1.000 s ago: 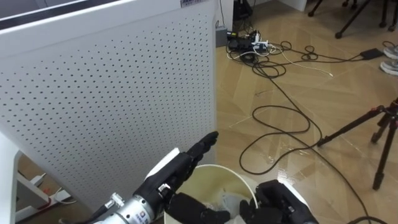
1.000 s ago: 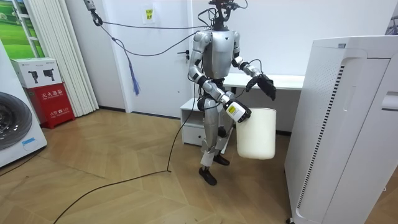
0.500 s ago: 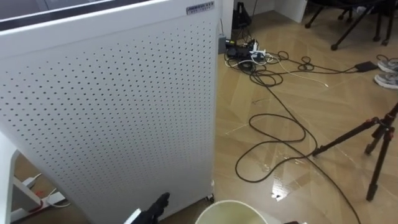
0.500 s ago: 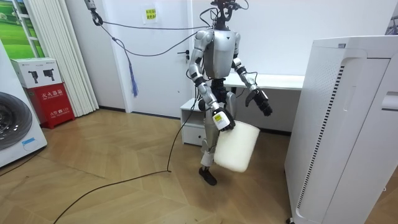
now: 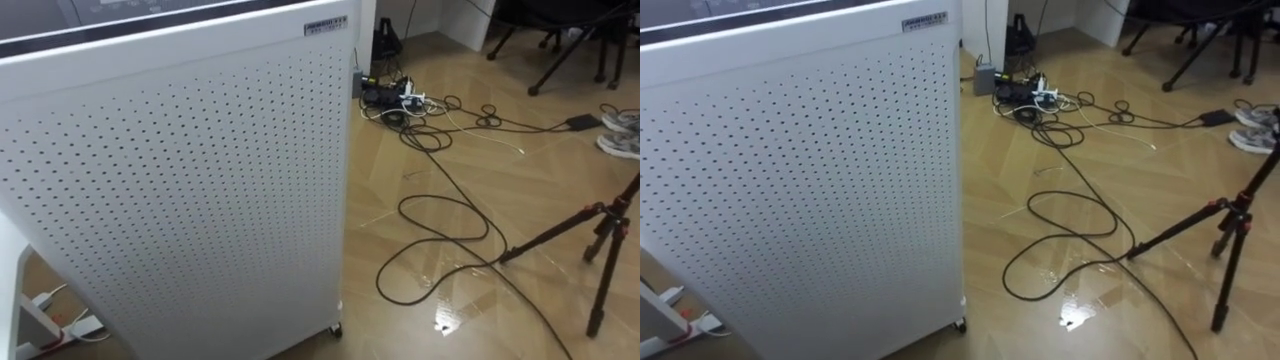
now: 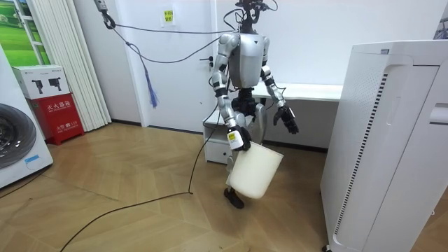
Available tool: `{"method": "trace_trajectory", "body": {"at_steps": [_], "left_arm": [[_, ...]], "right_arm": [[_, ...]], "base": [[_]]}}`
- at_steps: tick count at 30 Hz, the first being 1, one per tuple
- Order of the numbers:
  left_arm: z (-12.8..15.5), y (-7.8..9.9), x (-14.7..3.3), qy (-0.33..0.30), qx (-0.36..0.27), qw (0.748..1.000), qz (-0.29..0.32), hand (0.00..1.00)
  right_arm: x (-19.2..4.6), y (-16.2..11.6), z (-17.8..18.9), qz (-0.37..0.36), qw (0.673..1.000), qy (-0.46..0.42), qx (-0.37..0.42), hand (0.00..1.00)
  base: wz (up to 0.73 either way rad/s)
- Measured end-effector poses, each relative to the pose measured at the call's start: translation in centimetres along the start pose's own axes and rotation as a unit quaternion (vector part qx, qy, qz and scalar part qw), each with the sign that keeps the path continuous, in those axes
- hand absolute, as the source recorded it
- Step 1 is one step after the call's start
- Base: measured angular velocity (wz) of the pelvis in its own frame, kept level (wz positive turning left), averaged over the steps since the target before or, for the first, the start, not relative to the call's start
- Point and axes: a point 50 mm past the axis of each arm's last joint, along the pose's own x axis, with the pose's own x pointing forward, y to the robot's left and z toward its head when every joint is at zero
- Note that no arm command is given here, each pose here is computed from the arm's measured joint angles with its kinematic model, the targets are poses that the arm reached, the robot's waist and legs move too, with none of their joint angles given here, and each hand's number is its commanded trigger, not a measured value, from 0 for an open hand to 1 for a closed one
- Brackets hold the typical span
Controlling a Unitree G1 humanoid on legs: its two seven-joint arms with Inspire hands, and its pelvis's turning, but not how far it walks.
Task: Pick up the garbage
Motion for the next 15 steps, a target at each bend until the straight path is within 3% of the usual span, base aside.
{"method": "trace_trajectory", "body": {"at_steps": [9, 15], "left_arm": [[-5.9, -0.8, -1.9, 0.11, -0.081, 0.99, 0.017, 0.0], [-7.6, -1.4, -2.5, 0.146, -0.131, 0.98, 0.025, 0.0]], "right_arm": [[-0.8, 0.0, -4.0, -0.035, 0.993, 0.073, 0.091, 1.0], [-1.5, 0.0, -5.9, -0.056, 0.982, 0.103, 0.146, 1.0]], "base": [[0.0], [0.01]]}}
